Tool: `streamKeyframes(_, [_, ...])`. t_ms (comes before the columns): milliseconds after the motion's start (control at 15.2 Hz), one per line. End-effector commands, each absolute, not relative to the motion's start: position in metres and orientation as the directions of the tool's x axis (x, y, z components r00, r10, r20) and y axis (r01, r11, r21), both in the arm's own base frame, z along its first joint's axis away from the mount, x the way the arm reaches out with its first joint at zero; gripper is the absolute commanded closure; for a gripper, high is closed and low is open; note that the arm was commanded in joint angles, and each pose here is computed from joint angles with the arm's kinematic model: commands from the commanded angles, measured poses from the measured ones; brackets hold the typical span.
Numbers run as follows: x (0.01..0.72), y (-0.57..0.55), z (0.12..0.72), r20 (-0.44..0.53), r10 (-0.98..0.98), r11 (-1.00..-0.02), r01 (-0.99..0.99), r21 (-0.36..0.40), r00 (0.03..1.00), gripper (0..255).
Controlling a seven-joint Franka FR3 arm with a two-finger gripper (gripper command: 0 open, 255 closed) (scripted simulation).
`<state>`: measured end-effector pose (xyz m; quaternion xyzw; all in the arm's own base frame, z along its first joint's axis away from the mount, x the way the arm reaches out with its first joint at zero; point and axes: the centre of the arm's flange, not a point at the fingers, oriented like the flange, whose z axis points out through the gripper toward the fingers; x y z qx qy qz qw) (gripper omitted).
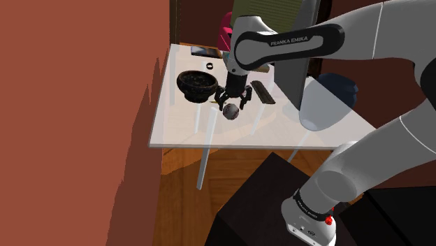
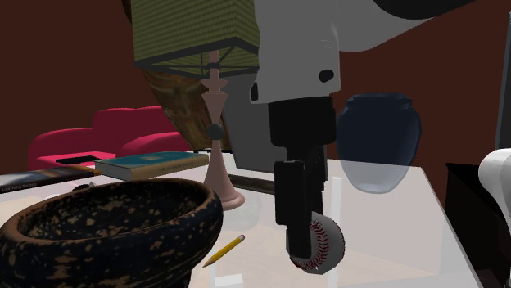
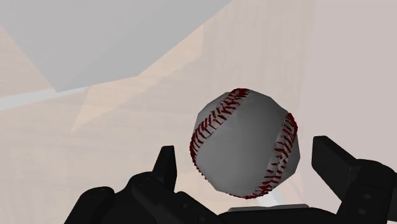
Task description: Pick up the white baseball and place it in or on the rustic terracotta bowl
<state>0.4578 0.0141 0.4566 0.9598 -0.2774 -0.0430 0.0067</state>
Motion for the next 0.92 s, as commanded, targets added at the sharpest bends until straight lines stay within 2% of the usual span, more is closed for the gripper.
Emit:
streamKeyframes(0, [0.4575,0.0142,0.4546,-0.078,-0.533,-0.846,-0.532,0.037,0.842,0])
streamKeyframes(330, [0.4575,0.0142,0.4547,-0.078,-0.533,-0.846,-0.532,0.037,0.842,0])
streamKeyframes(396, [0.4575,0.0142,0.4547,-0.078,-0.533,-0.846,-0.532,0.037,0.842,255])
streamKeyframes(858, [0.4575,0.0142,0.4547,-0.078,-0.533,-0.846,-0.532,0.037,0.842,255])
